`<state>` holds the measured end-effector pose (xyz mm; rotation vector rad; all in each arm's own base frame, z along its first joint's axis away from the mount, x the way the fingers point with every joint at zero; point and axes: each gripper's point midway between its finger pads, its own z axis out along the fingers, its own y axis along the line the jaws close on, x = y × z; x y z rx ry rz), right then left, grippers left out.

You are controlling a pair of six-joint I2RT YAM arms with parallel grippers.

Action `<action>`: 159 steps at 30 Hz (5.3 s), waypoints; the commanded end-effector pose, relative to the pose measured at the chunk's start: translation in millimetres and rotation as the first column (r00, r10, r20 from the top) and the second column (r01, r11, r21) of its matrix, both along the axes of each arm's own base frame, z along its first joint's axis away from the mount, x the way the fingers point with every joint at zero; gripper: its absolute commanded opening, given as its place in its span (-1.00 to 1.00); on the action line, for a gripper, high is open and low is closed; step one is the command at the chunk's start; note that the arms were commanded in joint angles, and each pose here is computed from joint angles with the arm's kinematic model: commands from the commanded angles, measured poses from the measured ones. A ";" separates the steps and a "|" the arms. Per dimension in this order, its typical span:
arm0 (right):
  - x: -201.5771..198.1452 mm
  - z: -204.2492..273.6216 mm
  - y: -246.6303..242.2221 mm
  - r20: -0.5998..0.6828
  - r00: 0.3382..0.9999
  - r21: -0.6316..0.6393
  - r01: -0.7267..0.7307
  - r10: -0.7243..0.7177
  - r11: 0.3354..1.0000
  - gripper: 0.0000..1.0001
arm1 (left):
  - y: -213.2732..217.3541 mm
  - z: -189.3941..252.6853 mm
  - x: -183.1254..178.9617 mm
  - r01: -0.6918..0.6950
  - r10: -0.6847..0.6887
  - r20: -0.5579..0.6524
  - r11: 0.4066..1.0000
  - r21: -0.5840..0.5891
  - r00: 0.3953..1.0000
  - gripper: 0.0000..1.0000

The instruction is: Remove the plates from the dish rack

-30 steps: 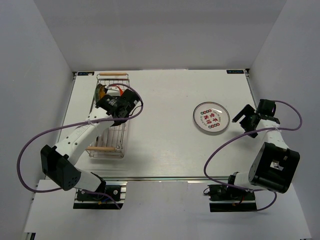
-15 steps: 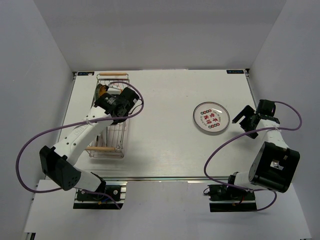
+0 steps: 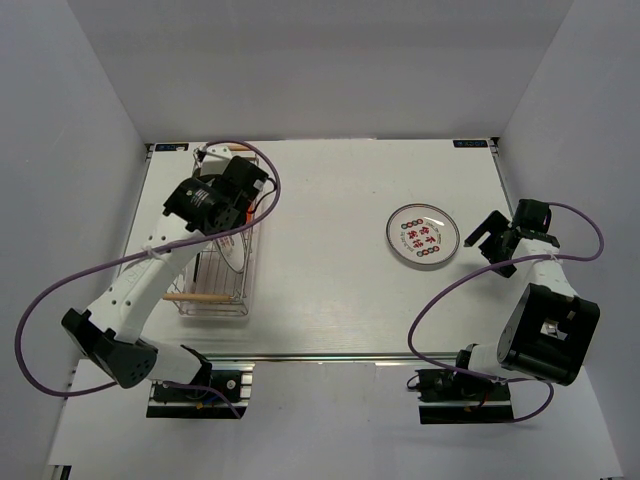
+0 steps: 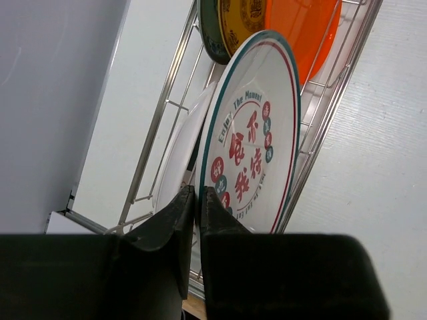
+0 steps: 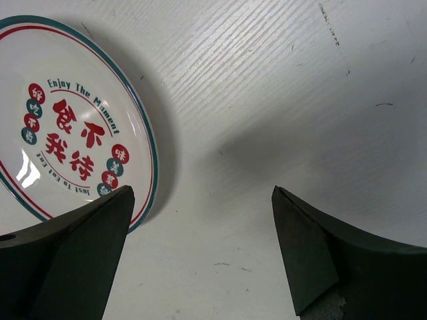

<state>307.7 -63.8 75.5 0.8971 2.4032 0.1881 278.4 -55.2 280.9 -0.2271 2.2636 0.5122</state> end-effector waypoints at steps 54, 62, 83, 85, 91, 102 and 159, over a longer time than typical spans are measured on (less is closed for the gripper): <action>-6.4 184.0 266.1 0.692 0.200 -0.029 -0.952 0.694 0.303 -1.00 | -230.4 68.4 15.5 0.843 -0.678 0.542 0.229 -0.486 0.497 -1.00; 21.4 175.9 243.8 0.622 0.395 0.008 -0.866 0.676 0.499 -1.00 | -201.4 55.0 33.9 0.745 -0.614 0.438 0.443 -0.498 0.657 0.82; 53.4 53.0 61.1 0.198 0.952 0.143 -0.265 0.235 0.954 -1.00 | -1.0 5.9 -12.2 0.002 0.035 0.167 0.976 -0.220 0.985 0.96; 53.8 46.9 60.1 0.193 0.953 0.155 -0.265 0.234 0.952 -1.00 | 4.6 3.0 -14.9 -0.032 0.062 0.146 0.980 -0.194 0.987 0.96; 55.9 34.7 51.3 0.161 0.967 0.140 -0.221 0.198 0.965 -1.00 | 10.2 -0.3 -17.8 -0.061 0.082 0.125 0.985 -0.162 0.989 0.96; 54.8 2.4 57.3 0.078 0.978 0.213 -0.208 0.196 0.955 -0.45 | 17.9 -5.4 -23.3 -0.089 0.100 0.091 0.989 -0.115 0.991 0.96; 37.7 23.2 44.8 -0.008 0.980 -0.064 -0.198 0.198 0.978 0.79 | 54.7 -63.5 -13.6 -0.223 0.226 -0.067 0.973 0.057 0.972 -0.41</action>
